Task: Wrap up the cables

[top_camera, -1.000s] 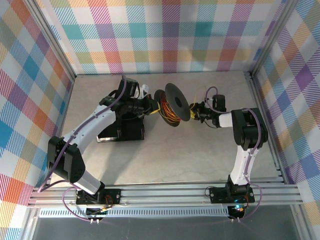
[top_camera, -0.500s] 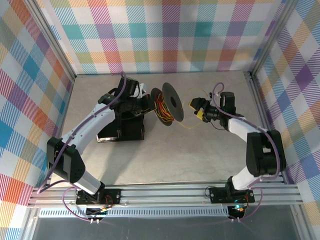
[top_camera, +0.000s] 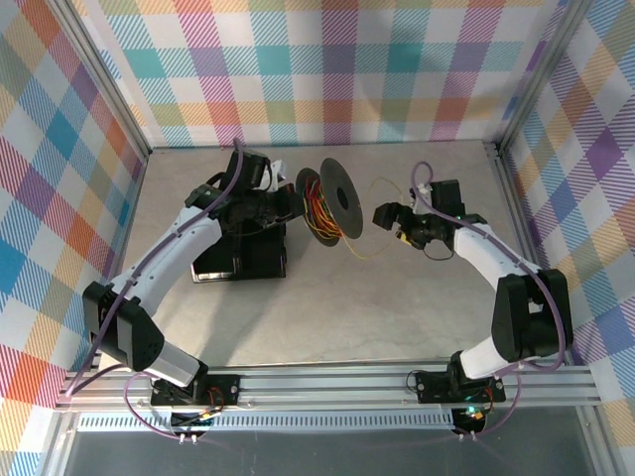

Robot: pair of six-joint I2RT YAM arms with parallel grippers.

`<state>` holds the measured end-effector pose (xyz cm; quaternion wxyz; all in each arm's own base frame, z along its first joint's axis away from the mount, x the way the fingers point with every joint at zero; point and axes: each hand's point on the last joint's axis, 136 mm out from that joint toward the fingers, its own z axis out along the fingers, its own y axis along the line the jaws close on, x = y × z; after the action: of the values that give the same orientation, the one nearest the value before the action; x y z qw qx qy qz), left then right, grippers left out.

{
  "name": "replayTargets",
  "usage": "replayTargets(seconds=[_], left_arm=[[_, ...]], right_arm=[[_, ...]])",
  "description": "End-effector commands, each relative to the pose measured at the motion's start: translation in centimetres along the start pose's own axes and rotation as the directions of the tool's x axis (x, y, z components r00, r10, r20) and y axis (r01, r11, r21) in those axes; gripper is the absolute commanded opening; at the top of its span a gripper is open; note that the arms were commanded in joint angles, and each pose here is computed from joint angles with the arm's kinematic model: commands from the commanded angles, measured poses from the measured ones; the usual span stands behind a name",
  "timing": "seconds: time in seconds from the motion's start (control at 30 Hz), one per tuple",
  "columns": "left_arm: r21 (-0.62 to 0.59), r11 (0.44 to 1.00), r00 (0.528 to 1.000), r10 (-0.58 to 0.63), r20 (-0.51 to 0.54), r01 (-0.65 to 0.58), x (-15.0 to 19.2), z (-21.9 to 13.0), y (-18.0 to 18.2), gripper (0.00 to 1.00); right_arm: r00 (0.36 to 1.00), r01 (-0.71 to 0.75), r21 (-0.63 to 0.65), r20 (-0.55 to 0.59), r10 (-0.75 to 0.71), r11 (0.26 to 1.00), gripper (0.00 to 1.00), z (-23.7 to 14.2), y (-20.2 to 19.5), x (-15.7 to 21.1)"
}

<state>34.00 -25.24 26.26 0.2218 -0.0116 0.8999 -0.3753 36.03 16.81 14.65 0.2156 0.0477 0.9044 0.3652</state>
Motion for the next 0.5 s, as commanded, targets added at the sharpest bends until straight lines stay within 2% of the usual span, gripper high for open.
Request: replayTargets(seconds=[0.0, 0.13, 0.2, 0.3, 0.4, 0.47], left_arm=[[0.145, 0.981, 0.982, 0.108, 0.157, -0.131, -3.1, -4.7, -5.3, 0.0], [0.134, 0.983, 0.98, 0.105, 0.17, -0.129, -3.4, -5.6, -4.8, 0.0], [0.132, 0.983, 0.979, 0.104, 0.174, -0.128, -3.5, -5.9, -4.6, 0.0], [0.124, 0.984, 0.978, 0.105, 0.178, -0.128, -3.7, -6.4, -4.4, 0.0], [0.12, 0.985, 0.978, 0.101, 0.183, -0.124, -4.0, -6.6, -4.1, 0.0], [0.115, 0.986, 0.977, 0.099, 0.186, -0.122, -4.1, -6.8, -3.8, 0.0]], right_arm=[[0.995, 0.101, 0.111, -0.024, -0.099, 0.989, 0.99, -0.9, 0.4, 0.6], [0.991, 0.114, 0.256, 0.033, -0.127, 0.96, 0.99, -2.4, -1.7, 0.0], [0.986, 0.15, 0.279, 0.03, -0.165, 0.949, 0.99, -3.0, -1.8, -0.2], [0.978, 0.194, 0.257, 0.028, -0.208, 0.947, 0.99, -3.8, -0.6, -0.4], [0.963, 0.254, 0.157, 0.053, -0.265, 0.954, 0.99, -4.6, 1.9, -0.4], [0.956, 0.277, 0.142, 0.063, -0.288, 0.95, 0.99, -5.3, 2.7, -0.4]])
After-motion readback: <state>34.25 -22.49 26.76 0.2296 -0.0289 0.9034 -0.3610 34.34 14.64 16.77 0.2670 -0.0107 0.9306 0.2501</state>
